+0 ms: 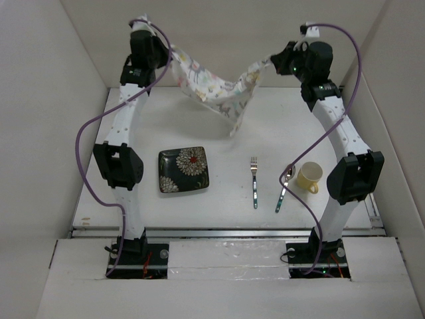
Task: Set the dinner table for one person
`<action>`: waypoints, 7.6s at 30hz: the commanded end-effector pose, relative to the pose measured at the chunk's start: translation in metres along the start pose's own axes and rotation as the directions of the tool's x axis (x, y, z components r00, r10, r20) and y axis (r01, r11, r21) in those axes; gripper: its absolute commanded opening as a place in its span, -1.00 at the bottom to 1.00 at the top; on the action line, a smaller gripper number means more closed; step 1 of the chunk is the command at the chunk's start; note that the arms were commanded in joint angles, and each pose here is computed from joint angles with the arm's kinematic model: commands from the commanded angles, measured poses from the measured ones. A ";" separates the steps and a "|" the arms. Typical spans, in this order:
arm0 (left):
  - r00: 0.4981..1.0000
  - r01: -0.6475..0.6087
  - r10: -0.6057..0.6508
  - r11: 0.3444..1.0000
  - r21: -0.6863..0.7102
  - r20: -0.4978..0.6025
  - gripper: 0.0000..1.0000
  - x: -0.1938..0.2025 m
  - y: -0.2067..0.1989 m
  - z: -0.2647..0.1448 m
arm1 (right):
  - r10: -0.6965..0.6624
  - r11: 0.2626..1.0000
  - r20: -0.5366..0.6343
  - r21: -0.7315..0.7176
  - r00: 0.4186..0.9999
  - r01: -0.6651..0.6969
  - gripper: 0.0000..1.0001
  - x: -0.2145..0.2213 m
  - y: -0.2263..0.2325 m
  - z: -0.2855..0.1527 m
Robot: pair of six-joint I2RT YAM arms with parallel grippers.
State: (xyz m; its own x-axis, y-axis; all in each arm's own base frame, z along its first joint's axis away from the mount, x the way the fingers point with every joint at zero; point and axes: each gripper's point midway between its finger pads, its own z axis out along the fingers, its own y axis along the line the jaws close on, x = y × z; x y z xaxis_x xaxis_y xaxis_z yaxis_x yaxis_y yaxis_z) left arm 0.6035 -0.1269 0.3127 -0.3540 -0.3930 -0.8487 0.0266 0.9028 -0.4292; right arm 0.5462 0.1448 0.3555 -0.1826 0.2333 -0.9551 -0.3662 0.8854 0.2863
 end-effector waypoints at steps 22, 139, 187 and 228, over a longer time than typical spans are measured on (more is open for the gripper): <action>0.930 0.272 -0.193 0.934 -0.232 0.312 -0.54 0.084 0.177 -0.091 | 0.059 0.998 -0.186 0.006 0.981 -0.059 -1.00 0.179 -0.043 -0.061; 0.987 -0.067 0.022 0.958 0.279 0.160 -0.42 0.117 0.024 -0.330 | 0.486 0.754 -0.524 -0.153 0.699 -0.639 -0.49 0.384 0.238 -0.075; 0.993 -0.048 0.015 0.958 0.284 0.120 -0.13 0.123 0.024 -0.322 | 0.561 0.778 -0.257 -0.161 0.787 -0.607 -1.00 0.188 0.070 0.058; 0.997 0.028 -0.043 0.977 0.210 0.067 -0.29 0.131 0.037 -0.303 | 0.396 0.918 -0.172 0.074 0.902 -0.389 0.35 0.190 0.032 0.020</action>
State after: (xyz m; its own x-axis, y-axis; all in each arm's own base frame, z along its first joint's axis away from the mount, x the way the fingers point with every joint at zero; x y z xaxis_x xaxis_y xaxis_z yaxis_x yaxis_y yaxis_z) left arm 0.2697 -0.0899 0.2627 -0.3259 -0.4198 -0.8471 0.1950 0.8469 -0.4948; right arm 0.5255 0.2331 0.1769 -0.5135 0.5188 -0.6835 -0.1870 0.7098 0.6792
